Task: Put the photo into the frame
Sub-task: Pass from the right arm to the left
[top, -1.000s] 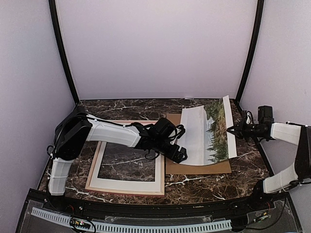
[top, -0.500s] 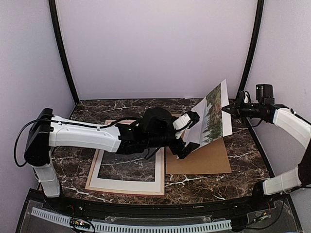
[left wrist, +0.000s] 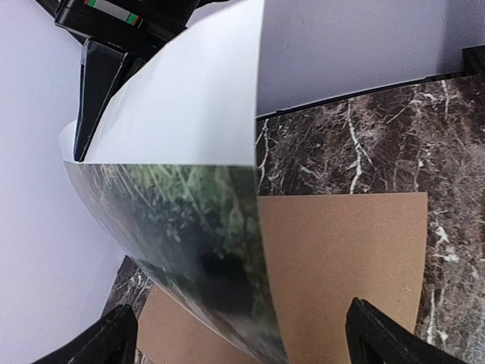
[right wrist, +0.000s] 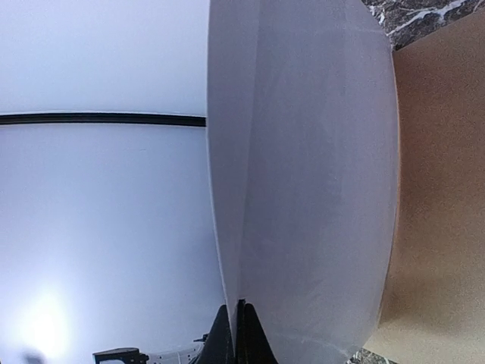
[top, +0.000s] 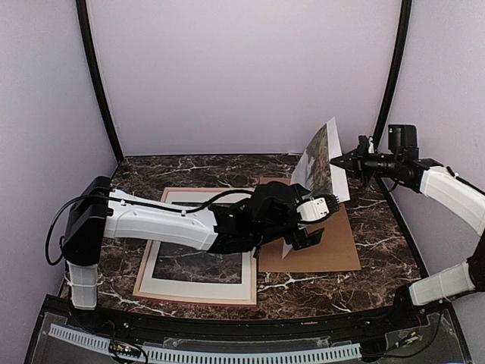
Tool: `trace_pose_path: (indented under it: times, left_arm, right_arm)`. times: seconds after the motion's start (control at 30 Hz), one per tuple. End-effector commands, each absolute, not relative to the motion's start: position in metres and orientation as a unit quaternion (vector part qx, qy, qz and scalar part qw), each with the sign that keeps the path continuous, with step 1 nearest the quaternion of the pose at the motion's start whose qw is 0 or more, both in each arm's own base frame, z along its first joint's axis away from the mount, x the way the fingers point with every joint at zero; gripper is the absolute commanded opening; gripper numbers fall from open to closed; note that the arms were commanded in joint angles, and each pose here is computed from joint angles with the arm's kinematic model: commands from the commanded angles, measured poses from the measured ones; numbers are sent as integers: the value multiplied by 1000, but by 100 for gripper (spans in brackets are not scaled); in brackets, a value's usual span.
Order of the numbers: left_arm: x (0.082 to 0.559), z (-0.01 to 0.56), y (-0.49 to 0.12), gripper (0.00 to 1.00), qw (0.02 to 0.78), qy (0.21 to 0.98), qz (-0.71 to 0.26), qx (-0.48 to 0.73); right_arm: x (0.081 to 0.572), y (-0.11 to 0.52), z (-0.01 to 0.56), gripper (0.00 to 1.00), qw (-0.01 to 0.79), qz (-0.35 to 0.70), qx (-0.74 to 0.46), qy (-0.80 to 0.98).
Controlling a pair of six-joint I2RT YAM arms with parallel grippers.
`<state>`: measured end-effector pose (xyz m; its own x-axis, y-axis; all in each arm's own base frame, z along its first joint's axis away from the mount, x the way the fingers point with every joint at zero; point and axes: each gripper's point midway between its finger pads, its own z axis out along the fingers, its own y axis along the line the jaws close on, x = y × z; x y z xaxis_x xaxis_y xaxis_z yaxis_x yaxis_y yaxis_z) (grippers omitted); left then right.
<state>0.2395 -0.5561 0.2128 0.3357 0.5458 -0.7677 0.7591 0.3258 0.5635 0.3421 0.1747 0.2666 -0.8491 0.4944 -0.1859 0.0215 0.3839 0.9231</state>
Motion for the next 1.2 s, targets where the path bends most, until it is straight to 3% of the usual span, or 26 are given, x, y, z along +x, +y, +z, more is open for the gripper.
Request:
trace_pose_path:
  times: [0.0,0.2,0.6,0.9,1.17]
  left_arm:
    - [257,231,-564,98,616,564,-47,547]
    - [272,239,-562,91,632,591,-33,500]
    - [276,242,-552,66,627,626,-44,462]
    - [274,239,-553,43,621,630,-50,464]
    - [275,251,-547,10,626,630,-44,459]
  right_arm:
    - [347,181,276,0,234,549,162,786]
    - [348,180,272,0,235,546,169,786]
    - [352,178,258,0,232,532,177,795]
    - [353,179,252,0,229,529,178,798]
    - [355,181,240,4,216,527,173,803]
